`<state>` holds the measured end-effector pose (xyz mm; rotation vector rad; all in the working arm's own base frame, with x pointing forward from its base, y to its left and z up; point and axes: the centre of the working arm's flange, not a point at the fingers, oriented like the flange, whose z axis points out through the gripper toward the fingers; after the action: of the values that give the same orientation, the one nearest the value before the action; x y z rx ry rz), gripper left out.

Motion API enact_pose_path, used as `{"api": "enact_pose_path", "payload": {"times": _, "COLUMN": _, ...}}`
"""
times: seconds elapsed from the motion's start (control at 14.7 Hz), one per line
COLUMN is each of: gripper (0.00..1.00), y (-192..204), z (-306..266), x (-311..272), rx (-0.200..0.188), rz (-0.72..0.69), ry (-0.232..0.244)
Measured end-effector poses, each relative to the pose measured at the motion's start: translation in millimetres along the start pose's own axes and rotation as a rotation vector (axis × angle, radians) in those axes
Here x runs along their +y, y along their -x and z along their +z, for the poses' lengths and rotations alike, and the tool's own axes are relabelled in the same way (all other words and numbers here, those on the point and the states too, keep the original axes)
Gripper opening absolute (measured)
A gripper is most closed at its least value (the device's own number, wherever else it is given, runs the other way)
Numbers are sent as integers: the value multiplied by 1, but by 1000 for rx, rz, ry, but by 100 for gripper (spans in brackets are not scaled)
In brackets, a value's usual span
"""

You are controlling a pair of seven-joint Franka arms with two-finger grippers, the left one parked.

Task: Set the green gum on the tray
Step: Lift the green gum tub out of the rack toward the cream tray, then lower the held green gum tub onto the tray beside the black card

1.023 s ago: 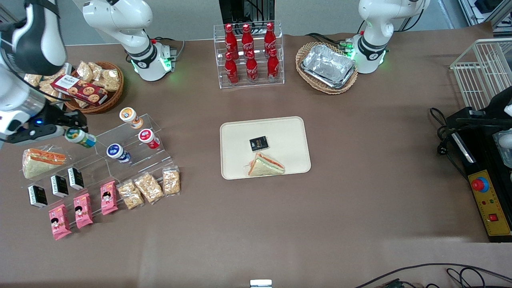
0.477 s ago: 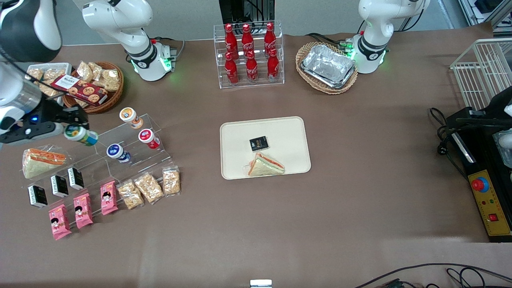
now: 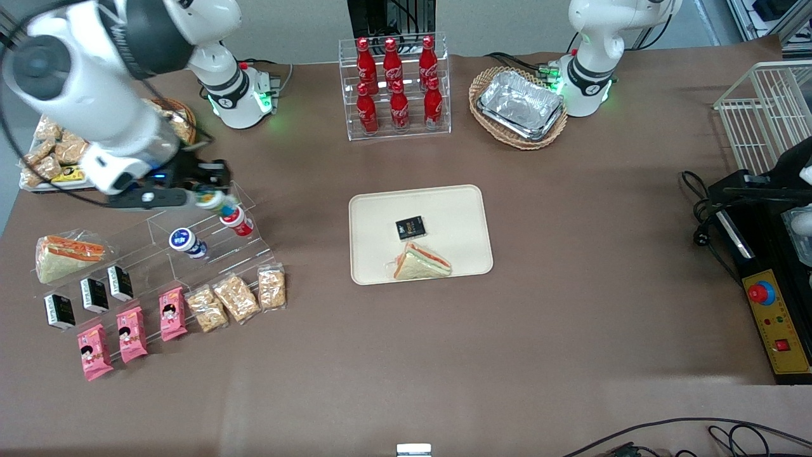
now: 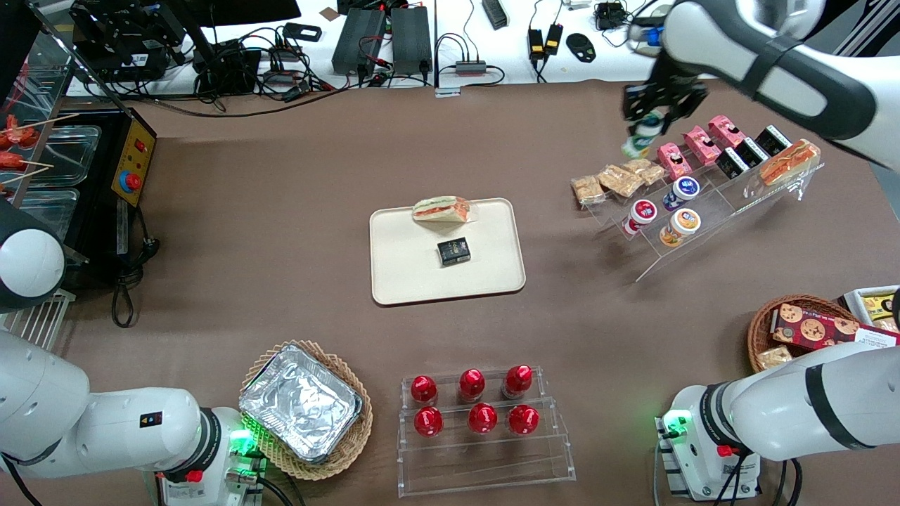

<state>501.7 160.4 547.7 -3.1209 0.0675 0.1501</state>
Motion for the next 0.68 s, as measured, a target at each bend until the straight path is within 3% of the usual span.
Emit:
{"api": "enact_pose_path", "payload": {"times": 0.27, "gripper": 59, "y": 0, "z": 33, "x": -46, "rx": -15, "rz": 98, "ry": -3}}
{"api": "enact_pose_path", "payload": {"times": 0.68, "gripper": 59, "y": 28, "z": 143, "x": -122, "rx": 48, "rz": 255, "ry": -26}}
